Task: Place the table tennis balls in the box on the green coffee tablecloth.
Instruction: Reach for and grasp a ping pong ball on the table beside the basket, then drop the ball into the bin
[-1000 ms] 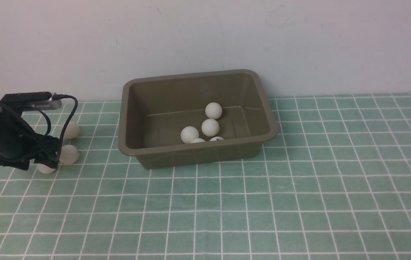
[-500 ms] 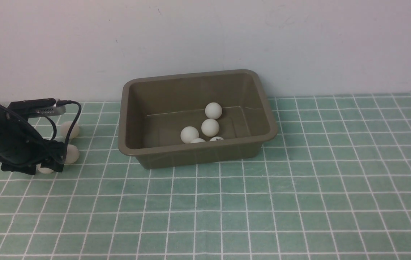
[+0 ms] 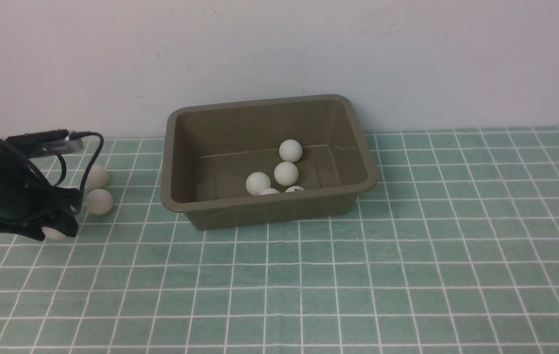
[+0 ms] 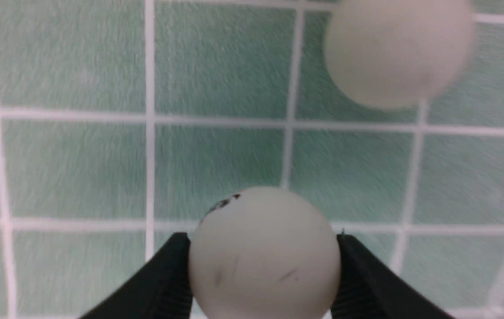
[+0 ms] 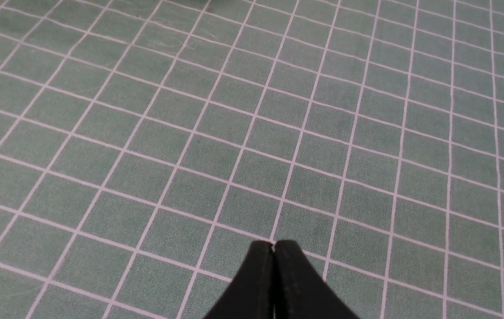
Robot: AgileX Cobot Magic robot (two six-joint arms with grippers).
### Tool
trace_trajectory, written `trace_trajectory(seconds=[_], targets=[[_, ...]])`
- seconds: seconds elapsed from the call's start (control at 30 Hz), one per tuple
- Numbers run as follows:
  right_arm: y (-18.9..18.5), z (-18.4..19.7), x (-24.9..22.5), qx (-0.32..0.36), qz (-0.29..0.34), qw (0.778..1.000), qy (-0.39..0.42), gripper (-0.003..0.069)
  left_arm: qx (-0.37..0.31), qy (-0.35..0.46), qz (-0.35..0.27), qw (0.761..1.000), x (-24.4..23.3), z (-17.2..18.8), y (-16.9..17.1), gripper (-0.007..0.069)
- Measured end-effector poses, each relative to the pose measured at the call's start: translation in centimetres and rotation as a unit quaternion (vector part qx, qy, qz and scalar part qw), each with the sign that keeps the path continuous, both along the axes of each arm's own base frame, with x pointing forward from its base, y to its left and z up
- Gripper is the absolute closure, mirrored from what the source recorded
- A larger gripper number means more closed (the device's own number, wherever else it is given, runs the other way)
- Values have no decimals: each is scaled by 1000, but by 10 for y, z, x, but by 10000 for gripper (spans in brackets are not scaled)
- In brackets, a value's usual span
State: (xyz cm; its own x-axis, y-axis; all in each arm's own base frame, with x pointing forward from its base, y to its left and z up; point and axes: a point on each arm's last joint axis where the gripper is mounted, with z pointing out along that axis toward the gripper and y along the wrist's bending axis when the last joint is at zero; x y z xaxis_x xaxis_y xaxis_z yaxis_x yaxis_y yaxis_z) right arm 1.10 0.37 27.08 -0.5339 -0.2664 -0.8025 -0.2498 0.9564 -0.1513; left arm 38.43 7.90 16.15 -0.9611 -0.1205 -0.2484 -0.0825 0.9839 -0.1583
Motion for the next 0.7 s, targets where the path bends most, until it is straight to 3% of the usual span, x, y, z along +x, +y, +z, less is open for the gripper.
trace_trajectory(seconds=[0.2, 0.37, 0.5, 0.7], targets=[[0, 0, 0, 0, 0, 1000, 0, 675, -73, -45, 13, 996, 7, 81, -17, 272], [0, 0, 0, 0, 0, 1000, -1, 675, -139, -163, -74, 974, 30, 144, -75, 272], [0, 0, 0, 0, 0, 1000, -2, 675, -150, -192, -147, 959, 44, 142, -142, 272], [0, 0, 0, 0, 0, 1000, -2, 675, -134, -167, -195, 957, 66, 81, -207, 272]])
